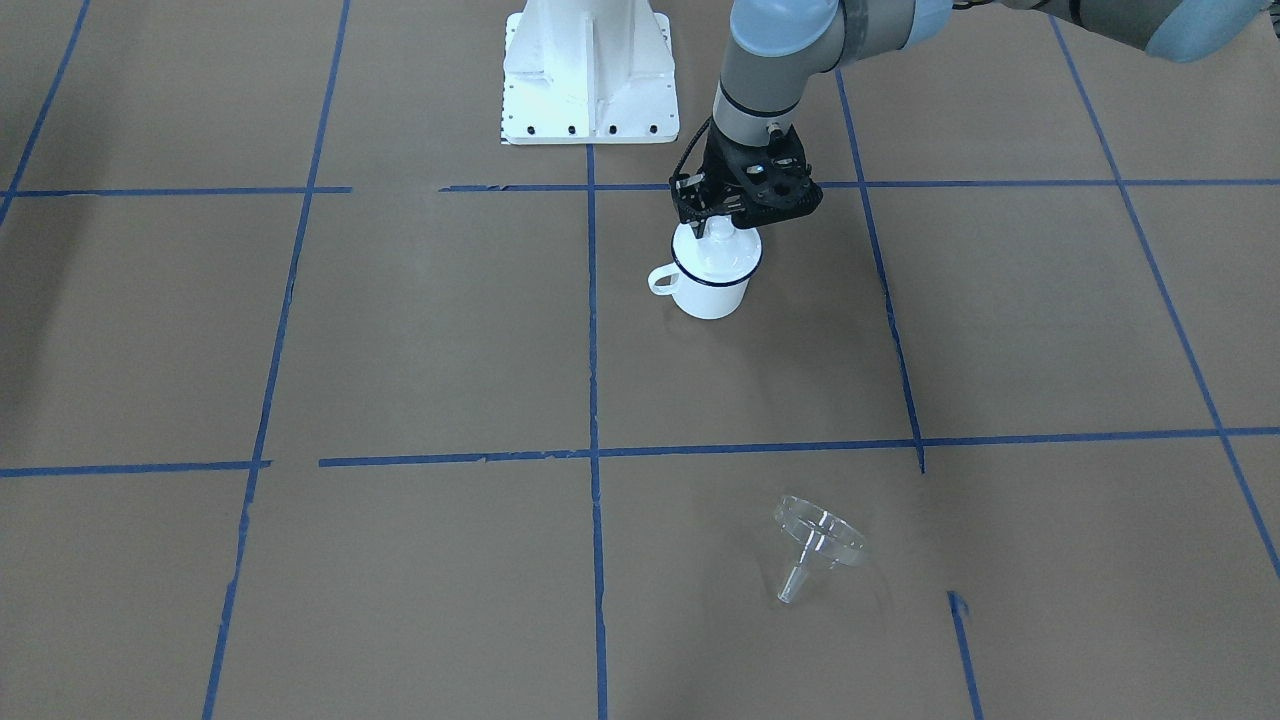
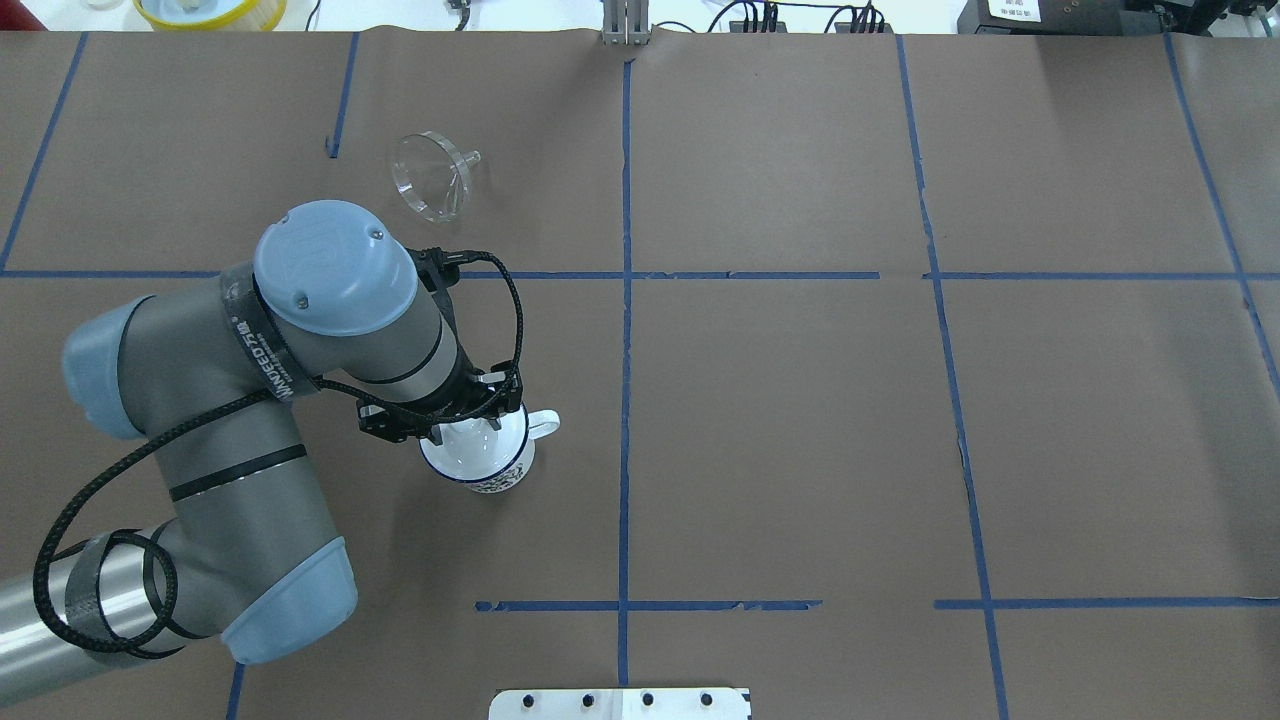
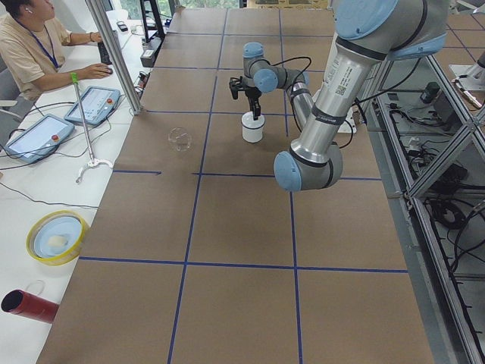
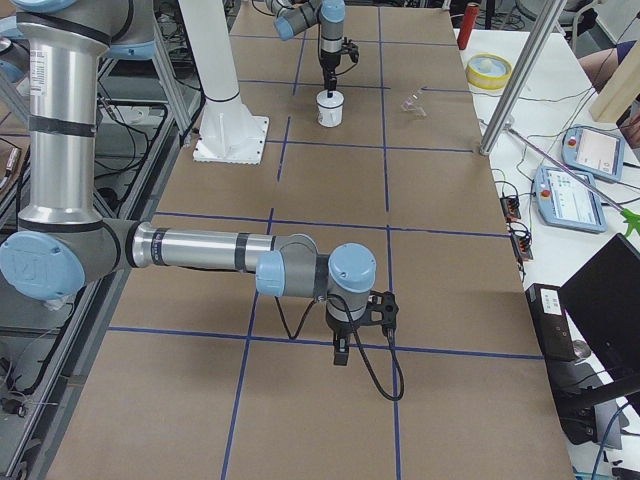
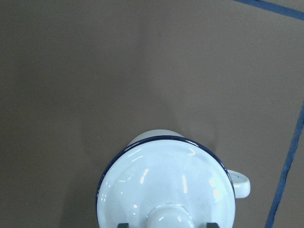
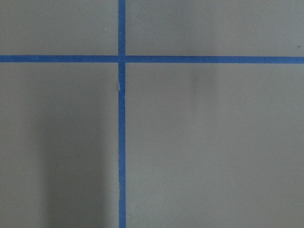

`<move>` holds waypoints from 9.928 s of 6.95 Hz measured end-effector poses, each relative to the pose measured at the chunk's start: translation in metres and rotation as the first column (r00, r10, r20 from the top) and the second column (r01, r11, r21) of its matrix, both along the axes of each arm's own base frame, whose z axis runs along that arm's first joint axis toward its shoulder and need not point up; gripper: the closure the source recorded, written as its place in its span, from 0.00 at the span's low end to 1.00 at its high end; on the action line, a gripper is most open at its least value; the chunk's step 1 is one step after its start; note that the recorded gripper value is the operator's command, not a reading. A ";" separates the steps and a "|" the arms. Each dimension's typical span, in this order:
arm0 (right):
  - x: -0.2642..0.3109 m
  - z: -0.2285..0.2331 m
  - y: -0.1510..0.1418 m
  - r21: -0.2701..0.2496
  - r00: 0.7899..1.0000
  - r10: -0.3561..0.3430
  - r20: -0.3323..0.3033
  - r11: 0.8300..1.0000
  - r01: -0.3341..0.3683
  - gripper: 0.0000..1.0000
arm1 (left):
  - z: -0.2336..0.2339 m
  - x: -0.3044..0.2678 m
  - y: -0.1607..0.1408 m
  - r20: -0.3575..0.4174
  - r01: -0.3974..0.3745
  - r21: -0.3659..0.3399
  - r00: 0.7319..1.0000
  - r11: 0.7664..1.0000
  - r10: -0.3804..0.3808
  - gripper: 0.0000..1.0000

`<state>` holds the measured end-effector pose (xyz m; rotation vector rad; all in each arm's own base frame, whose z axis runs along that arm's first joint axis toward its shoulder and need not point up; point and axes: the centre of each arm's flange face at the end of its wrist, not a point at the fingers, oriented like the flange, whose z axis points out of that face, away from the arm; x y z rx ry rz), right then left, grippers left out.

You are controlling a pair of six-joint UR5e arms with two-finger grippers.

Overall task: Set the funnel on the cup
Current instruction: 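Lift the white lid off the mug with the left gripper, then lower the lid onto the table beside the mug and release it, then move the left gripper to the glass funnel and grasp its rim, then lift the glass funnel and carry it over the open mug, then lower the funnel into the mug mouth and open the left gripper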

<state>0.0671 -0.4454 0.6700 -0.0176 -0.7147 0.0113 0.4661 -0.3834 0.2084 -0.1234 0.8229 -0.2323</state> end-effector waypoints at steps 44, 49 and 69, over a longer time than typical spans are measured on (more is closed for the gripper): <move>0.000 0.000 0.000 0.000 1.000 0.000 0.000 1.000 0.000 0.00 | 0.153 -0.058 -0.247 -0.333 0.749 -0.413 0.405 0.518 -0.851 0.08; 0.000 0.000 0.000 0.000 1.000 0.000 0.000 1.000 0.000 0.00 | 0.145 -0.035 -0.269 -0.348 0.757 -0.406 0.391 0.513 -0.852 0.62; 0.000 0.000 0.000 0.000 1.000 0.000 0.000 1.000 0.000 0.00 | -0.055 -0.008 -0.034 0.153 0.444 -0.313 0.896 0.840 -0.416 1.00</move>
